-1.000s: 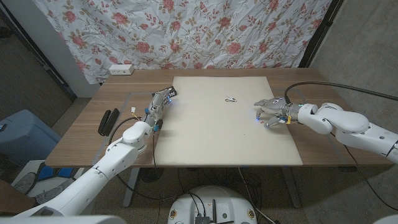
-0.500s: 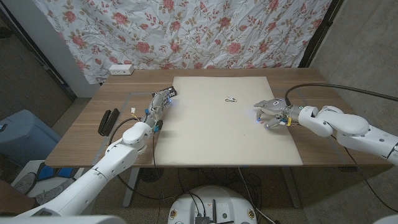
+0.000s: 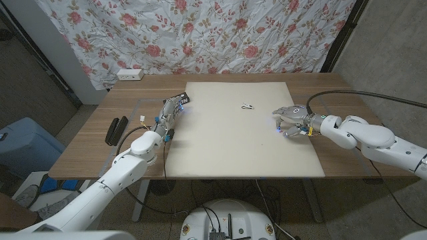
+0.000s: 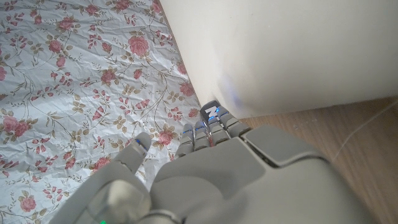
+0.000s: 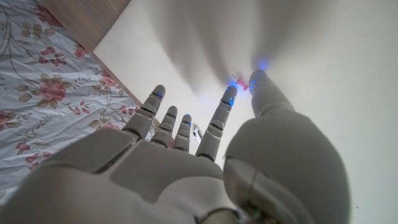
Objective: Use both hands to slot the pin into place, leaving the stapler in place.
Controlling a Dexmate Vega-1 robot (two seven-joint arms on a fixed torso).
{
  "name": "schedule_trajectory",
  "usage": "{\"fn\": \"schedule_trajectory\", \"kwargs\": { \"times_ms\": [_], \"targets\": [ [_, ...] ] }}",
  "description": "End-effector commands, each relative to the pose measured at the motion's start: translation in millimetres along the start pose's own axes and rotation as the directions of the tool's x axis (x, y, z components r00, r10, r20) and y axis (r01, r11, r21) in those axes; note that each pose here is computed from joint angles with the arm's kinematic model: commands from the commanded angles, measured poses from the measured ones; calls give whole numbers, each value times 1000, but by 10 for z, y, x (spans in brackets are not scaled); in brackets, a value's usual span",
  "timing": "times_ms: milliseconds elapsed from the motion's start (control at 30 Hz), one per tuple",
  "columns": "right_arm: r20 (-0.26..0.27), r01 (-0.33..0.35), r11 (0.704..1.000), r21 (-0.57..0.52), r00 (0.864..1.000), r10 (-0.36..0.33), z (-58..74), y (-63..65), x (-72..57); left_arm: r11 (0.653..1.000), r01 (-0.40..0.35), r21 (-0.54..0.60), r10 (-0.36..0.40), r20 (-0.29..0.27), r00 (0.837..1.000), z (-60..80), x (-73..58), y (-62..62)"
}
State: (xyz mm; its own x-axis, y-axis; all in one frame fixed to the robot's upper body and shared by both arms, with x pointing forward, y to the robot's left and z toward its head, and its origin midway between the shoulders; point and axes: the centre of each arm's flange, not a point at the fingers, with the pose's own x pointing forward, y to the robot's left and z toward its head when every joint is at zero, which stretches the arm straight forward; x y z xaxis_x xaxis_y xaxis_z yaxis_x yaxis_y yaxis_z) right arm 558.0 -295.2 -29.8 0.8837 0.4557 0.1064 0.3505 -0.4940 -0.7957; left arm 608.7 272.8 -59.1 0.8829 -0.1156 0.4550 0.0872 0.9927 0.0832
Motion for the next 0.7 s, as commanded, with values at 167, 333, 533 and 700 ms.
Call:
{"fn": "schedule_trajectory", "kwargs": {
  "times_ms": [167, 333, 533, 700],
  "targets": [
    [9, 26, 1000, -10, 1000, -25, 48, 27, 40, 1000, 5, -1, -5, 1, 1000, -1, -4, -6],
    [11, 32, 999, -16, 999, -32, 57, 32, 43, 1000, 6, -4, -6, 1, 1000, -7, -9, -5],
    [8, 37, 999, -22, 999, -37, 62, 34, 58, 1000, 5, -7, -5, 2, 1000, -15, -24, 1],
    [5, 38, 999, -32, 999, -38, 58, 32, 76, 1000, 4, -7, -4, 2, 1000, -13, -31, 12]
  ]
}}
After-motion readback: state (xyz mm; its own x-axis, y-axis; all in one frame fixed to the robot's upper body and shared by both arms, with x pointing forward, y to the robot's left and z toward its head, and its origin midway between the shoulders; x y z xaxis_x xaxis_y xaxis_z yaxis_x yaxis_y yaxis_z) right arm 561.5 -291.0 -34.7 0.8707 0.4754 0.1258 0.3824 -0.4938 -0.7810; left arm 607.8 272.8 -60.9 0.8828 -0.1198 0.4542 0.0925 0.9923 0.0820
